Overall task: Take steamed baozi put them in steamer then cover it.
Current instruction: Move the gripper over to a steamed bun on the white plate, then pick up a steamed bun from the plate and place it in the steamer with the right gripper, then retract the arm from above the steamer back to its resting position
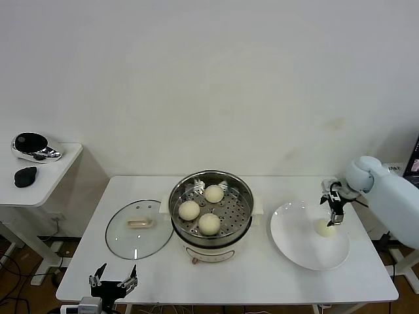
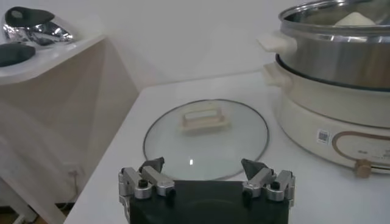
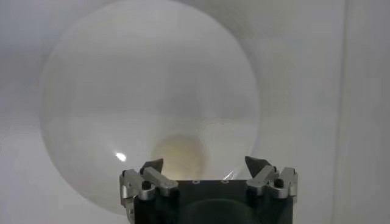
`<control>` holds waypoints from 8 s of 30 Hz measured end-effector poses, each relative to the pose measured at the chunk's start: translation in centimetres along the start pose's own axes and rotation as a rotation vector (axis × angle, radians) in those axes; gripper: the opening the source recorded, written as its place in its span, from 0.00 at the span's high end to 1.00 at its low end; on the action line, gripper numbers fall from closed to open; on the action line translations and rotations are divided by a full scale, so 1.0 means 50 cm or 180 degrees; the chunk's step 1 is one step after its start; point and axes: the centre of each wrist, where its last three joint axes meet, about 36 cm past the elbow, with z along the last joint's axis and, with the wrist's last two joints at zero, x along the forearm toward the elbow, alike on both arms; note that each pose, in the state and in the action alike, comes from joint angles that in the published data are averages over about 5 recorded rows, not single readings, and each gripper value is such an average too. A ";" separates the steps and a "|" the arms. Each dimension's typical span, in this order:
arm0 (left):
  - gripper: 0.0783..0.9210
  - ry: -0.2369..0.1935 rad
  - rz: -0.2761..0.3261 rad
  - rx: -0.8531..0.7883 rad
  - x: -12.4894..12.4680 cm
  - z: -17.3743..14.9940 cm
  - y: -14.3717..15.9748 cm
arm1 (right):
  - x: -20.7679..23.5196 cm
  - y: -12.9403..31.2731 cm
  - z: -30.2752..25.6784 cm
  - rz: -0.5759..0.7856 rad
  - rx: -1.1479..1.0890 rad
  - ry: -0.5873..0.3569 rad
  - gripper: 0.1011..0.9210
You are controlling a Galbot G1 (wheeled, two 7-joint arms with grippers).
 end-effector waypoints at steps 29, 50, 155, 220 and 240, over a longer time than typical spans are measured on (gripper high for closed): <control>0.12 0.0008 0.0015 -0.0004 -0.002 0.002 -0.002 | -0.095 0.037 0.015 -0.0091 0.0004 0.0076 0.12; 0.12 -0.0002 0.0022 0.0003 -0.003 0.000 -0.005 | -0.078 0.037 0.022 0.0022 -0.0084 0.0044 0.50; 0.12 -0.0479 -0.0123 0.0006 -0.009 -0.068 0.005 | 0.354 -0.011 -0.471 0.0305 0.0022 -0.1247 0.12; 0.12 -0.1129 -0.1026 -0.4263 -0.307 0.091 0.063 | -0.117 0.655 -0.149 0.2950 -0.4329 -0.3522 0.12; 0.12 -0.0891 -0.1047 -0.4395 -0.402 0.082 0.005 | -0.140 0.677 -0.163 0.3066 -0.4447 -0.3467 0.12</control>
